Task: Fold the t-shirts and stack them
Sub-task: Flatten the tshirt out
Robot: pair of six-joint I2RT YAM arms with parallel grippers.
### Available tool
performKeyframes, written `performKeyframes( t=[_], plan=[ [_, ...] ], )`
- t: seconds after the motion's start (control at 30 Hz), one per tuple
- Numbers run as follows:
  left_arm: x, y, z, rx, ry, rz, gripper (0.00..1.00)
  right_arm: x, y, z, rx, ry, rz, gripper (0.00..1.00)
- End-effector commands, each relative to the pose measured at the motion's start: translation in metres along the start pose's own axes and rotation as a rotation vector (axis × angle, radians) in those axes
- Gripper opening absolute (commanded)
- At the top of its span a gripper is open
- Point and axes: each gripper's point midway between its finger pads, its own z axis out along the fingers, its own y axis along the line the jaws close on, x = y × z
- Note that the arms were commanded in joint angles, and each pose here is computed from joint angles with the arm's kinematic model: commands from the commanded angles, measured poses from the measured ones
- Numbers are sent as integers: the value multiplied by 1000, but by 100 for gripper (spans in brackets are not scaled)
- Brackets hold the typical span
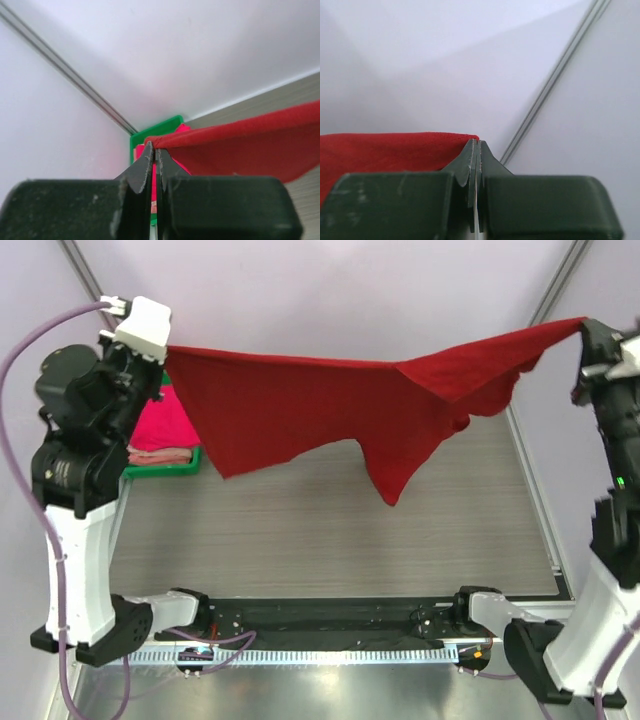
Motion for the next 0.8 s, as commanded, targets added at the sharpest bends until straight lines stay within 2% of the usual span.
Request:
performKeyframes(
  t=[0.0,0.2,0.37,0.47,0.57,0.67,0.7,0.73,0.77],
  plan=[
    [-21,25,-30,-55,-76,-11,0,-43,-27,-29,128,-109,-57,1],
    [-56,52,-76,-112,-207,-27,0,-101,-50,-66,231,-254,-123,1],
    [-62,59,-69,-134,-215,25,0,-105,-58,-49,258,-281,-183,1],
    [-50,54,-40,-132,-169,84,0,-80,-58,-13,247,-232,-227,1],
    [-16,34,5,-81,-72,123,0,-41,-54,30,211,-142,-268,1],
    [33,0,52,12,54,130,0,11,-36,66,132,-46,-262,1],
    [44,-10,62,43,69,129,0,53,-23,83,81,33,-253,1],
    [78,-32,83,99,146,131,0,72,-16,91,57,62,-255,1],
    [88,-41,93,118,157,120,0,89,-11,99,48,83,-247,1]
  ],
)
